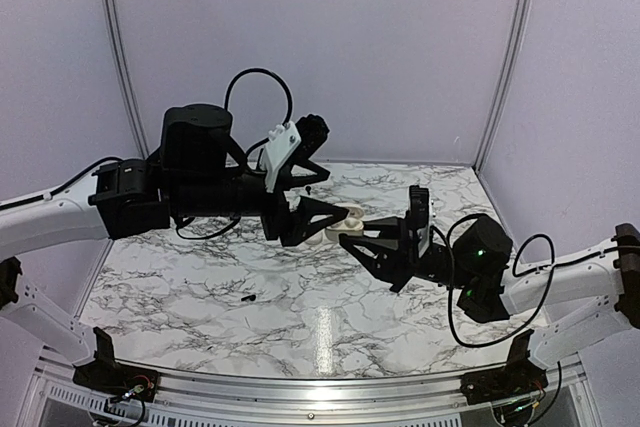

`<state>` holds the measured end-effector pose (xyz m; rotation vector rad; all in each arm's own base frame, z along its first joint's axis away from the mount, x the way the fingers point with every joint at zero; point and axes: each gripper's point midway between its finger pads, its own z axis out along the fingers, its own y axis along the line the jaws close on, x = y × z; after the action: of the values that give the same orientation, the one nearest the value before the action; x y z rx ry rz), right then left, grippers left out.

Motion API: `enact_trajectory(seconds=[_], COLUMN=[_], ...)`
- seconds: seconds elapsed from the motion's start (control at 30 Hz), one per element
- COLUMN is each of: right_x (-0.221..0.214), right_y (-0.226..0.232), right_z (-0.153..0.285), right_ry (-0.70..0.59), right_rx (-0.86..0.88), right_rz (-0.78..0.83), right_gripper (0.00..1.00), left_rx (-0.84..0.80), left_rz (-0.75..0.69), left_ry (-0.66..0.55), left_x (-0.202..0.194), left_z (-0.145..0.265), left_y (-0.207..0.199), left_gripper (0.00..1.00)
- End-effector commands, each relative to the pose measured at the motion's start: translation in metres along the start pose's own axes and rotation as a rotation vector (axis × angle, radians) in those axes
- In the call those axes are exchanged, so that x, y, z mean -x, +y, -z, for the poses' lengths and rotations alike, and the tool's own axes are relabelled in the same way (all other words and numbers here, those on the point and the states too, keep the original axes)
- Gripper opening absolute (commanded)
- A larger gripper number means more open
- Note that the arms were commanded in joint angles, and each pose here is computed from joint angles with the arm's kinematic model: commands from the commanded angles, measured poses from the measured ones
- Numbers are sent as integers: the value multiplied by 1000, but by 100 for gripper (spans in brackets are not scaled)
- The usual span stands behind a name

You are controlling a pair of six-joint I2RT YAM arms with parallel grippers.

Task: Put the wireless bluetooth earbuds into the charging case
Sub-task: Adjust the right earbud in the right side groove of the charging case, then close the charging case with the earbuds at the corner of the board.

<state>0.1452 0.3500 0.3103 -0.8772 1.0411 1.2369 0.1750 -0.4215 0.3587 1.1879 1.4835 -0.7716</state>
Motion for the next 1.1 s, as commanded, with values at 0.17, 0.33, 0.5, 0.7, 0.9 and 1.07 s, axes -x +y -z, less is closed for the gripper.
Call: enact_trajectory(seconds=[0.17,0.33,0.5,0.7,0.9,1.07], right_x=[12,13,13,13,12,13], right_y=[5,5,4,3,-14,-20], right_z=[-5,-5,-3,-5,2,5], right_ry=[-22,-10,-9,-1,-6,-14], right_rx=[34,28,27,29,-4,-12], right_rz=[16,10,11,1,-63,-93], right_gripper=[0,0,0,0,0,0], left_rx=[-34,-130,-242,-334,-420,-424], left_rz=[11,6,2,-11,-60,-72], left_ry=[-34,-22,10,38,17,34], left_x=[11,0,-19,-29,-28,-32], left_z=[10,13,12,7,16,18], left_y=[-4,-18,-38,-53,-70,-72], left_gripper=[77,77,77,73,66,60])
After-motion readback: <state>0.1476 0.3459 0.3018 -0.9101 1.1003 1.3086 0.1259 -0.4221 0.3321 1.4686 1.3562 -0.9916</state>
